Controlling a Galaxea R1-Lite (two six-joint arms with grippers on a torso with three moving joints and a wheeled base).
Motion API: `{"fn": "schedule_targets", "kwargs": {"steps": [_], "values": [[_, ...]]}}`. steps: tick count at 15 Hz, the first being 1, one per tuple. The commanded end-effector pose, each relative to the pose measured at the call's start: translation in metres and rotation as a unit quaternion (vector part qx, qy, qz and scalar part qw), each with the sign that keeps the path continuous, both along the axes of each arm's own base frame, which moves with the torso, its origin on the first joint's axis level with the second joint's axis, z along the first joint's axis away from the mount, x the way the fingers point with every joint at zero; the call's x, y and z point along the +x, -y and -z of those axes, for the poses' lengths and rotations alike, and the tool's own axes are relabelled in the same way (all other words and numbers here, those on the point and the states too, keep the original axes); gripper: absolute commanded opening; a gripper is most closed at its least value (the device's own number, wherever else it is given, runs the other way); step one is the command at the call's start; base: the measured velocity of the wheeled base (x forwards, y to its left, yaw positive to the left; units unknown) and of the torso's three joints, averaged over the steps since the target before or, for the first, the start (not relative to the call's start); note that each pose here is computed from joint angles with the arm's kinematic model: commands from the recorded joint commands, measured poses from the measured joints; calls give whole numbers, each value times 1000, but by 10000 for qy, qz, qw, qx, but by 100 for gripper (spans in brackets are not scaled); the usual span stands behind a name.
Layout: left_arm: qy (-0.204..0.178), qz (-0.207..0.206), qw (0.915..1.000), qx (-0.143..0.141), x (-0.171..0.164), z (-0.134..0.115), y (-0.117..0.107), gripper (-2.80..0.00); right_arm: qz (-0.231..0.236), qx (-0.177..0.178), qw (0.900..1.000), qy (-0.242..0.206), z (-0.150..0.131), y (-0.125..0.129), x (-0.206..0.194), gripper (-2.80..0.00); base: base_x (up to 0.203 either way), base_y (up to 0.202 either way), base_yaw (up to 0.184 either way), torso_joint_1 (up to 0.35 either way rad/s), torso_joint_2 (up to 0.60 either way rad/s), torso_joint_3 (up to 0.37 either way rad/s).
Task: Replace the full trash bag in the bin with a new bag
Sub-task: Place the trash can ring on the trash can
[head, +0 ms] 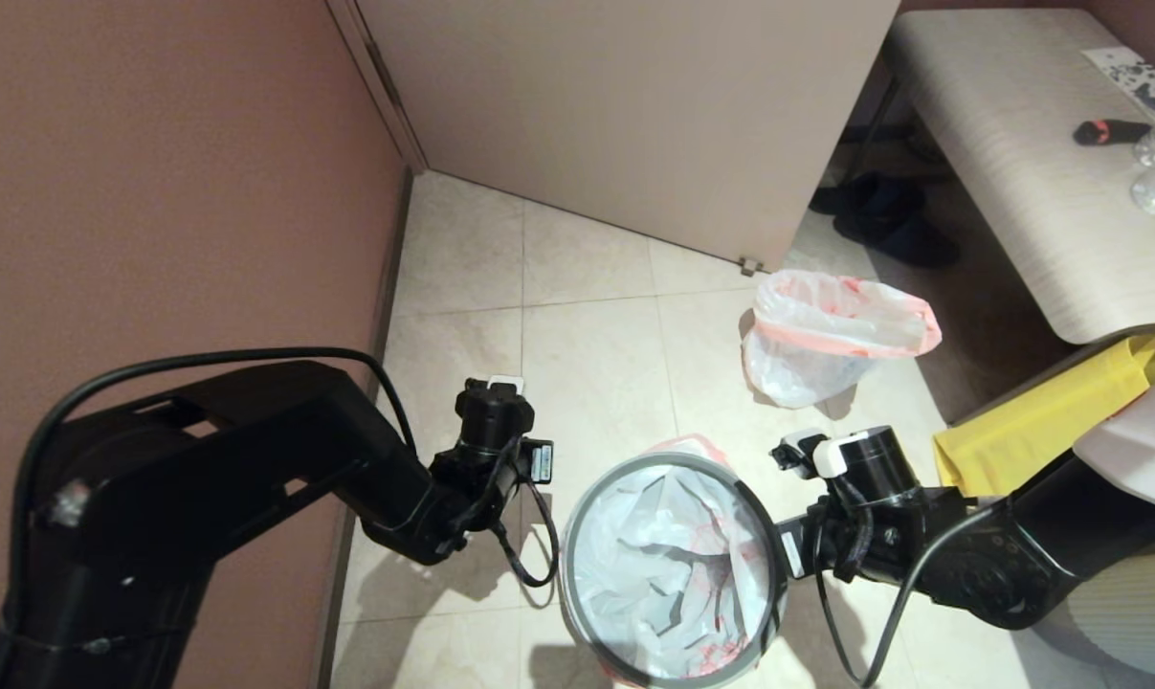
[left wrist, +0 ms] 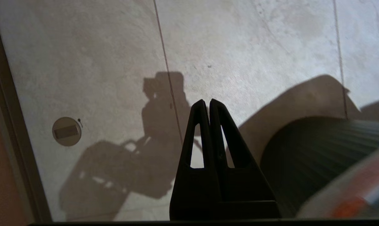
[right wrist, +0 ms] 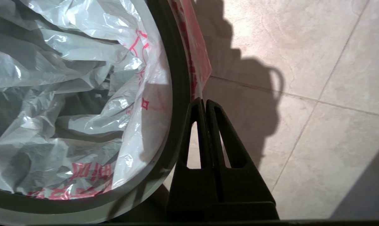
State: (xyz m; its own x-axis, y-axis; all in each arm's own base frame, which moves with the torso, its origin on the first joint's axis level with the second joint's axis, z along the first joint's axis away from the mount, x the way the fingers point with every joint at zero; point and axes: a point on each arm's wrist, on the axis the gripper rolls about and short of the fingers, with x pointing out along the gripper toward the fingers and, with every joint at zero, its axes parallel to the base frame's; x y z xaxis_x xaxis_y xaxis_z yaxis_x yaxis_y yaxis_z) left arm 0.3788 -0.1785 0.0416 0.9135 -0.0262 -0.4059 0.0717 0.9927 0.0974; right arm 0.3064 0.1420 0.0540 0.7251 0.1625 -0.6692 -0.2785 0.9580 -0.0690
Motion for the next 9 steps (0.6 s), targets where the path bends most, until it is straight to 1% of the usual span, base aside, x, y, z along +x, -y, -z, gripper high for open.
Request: {"fn": "schedule_targets", "kwargs": {"steps": [1, 2, 3, 4, 5, 7, 9], "values": [[-57, 125, 9999, 38, -16, -36, 6, -280, 16, -34, 10000, 38, -1, 0, 0, -280, 0, 0, 0, 0, 0, 0], [-216, 189, 9995, 112, -22, -43, 12, -280, 17, -24, 10000, 57, -2, 0, 0, -280, 0, 0, 0, 0, 0, 0], [-198, 228, 9995, 50, -26, -56, 18, -280, 22, 0, 10000, 95, -5, 1, -1, -280, 0, 0, 0, 0, 0, 0], [-291, 270, 9992, -19, -33, -69, 25, -280, 22, 28, 9999, 155, -10, 1, -2, -280, 0, 0, 0, 0, 0, 0], [-498, 290, 9983, -29, -39, -76, 29, -280, 21, 36, 9998, 170, -13, 1, -2, -280, 0, 0, 0, 0, 0, 0], [-977, 252, 9946, -240, -56, -97, 41, -280, 14, 25, 9999, 148, -14, 1, -4, -280, 0, 0, 0, 0, 0, 0], [-1589, 239, 9869, -152, -73, -106, 51, -280, 14, 22, 9999, 141, -14, 1, -4, -280, 0, 0, 0, 0, 0, 0]]}}
